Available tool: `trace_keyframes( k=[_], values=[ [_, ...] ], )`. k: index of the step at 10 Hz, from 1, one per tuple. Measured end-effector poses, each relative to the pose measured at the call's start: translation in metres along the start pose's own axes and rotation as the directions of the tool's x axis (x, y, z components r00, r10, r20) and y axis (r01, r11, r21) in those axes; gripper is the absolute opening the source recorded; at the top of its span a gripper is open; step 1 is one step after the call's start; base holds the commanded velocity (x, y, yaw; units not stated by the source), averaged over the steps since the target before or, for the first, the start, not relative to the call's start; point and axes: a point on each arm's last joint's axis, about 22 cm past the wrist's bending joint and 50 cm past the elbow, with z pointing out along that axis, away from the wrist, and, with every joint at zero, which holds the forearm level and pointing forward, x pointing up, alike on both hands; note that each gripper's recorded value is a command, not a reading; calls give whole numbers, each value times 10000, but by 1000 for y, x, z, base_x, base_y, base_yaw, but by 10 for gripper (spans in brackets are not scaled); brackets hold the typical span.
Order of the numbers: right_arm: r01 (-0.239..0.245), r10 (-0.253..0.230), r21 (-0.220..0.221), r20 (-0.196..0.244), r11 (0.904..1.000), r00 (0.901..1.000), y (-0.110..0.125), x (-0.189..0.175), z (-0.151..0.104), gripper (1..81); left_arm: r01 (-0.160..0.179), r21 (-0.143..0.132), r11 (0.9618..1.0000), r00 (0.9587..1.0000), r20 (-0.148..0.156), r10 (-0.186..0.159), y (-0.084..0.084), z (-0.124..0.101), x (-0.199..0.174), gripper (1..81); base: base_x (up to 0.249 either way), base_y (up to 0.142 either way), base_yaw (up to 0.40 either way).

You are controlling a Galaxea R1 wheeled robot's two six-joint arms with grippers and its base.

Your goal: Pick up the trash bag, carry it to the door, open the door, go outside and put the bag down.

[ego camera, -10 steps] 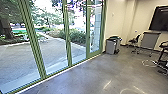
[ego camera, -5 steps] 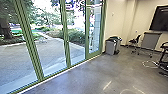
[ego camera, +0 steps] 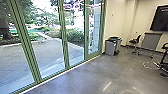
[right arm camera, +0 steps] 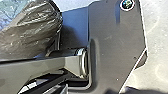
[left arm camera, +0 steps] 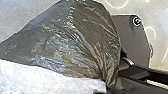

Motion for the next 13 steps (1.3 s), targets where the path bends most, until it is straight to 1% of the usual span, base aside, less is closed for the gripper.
trace_keyframes(
  k=[9, 10, 13],
  values=[
    [6, -6, 0, -6, 10000, 10000, 0, 0, 0, 811, -5, -4, 10000, 10000, 0, 5, 0, 0, 0, 10, 155, -90, 0],
    [6, -6, 0, -6, 10000, 10000, 0, 0, 0, 811, -1, -4, 10000, 10000, 0, 1, 0, 0, 0, 10, 158, -67, 0],
    [9, -9, -29, -7, 10000, 10000, 2, 1, 0, 811, -2, -26, 10000, 10000, 2, 2, 2, 0, 0, 10, 158, 0, 0]
  ],
)
